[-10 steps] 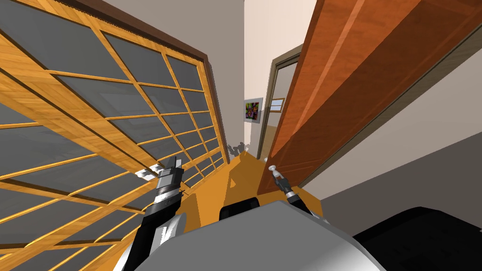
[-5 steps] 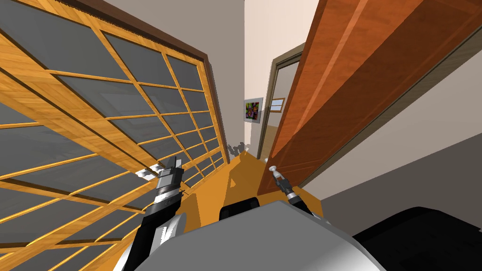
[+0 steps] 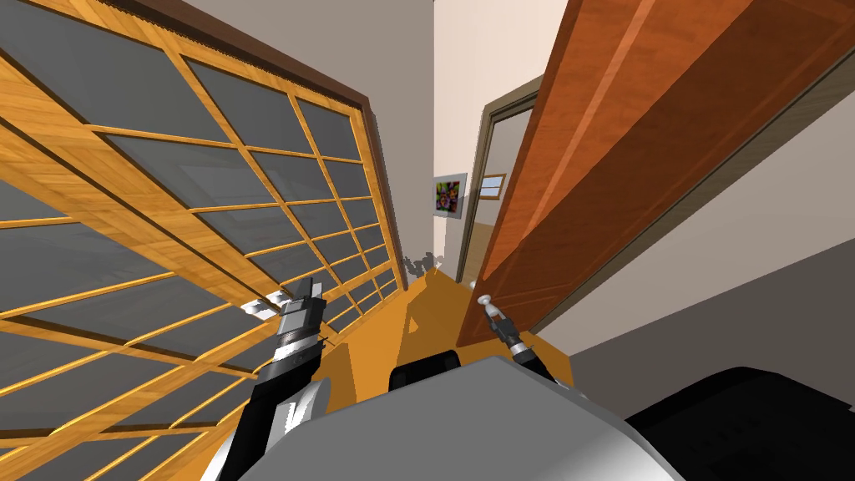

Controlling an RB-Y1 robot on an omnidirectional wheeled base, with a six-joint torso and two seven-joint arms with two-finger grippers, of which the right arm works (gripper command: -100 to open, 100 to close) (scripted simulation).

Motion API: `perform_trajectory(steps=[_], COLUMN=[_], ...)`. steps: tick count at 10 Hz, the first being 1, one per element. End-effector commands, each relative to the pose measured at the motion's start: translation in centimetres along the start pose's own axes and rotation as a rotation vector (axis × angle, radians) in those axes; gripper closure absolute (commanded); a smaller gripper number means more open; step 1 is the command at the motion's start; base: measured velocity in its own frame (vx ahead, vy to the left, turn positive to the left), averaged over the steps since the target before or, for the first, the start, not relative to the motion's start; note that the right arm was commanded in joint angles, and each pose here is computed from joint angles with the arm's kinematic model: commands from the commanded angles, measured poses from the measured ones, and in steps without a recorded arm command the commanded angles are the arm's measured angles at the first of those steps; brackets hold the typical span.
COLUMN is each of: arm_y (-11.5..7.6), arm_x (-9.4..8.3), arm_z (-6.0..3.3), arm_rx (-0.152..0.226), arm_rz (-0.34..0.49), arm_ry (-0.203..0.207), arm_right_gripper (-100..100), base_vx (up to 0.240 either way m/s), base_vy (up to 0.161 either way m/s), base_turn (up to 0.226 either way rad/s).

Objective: Pull the door open

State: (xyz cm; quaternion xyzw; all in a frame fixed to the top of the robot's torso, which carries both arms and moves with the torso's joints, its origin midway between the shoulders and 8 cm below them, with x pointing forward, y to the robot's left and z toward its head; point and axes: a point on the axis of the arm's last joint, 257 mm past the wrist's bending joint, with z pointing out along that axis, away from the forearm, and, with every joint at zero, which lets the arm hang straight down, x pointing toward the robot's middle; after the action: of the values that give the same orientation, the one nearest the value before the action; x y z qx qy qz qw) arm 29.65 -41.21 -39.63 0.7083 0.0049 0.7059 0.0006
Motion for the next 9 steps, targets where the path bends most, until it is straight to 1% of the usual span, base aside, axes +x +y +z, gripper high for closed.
perform_trajectory(steps=[1, 3, 9], arm_y=[-0.2, -0.2, -0.2], arm_x=[-0.1, -0.1, -0.1], arm_z=[-1.44, -3.19, -3.19], arm_rx=[0.014, 0.032, 0.032], arm_rz=[0.001, 0.000, 0.000], arm_ry=[0.001, 0.003, 0.003], arm_right_gripper=[100, 100, 100], base_vx=[0.000, 0.000, 0.000], base_vy=[0.000, 0.002, 0.000], base_turn=[0.000, 0.007, 0.000])
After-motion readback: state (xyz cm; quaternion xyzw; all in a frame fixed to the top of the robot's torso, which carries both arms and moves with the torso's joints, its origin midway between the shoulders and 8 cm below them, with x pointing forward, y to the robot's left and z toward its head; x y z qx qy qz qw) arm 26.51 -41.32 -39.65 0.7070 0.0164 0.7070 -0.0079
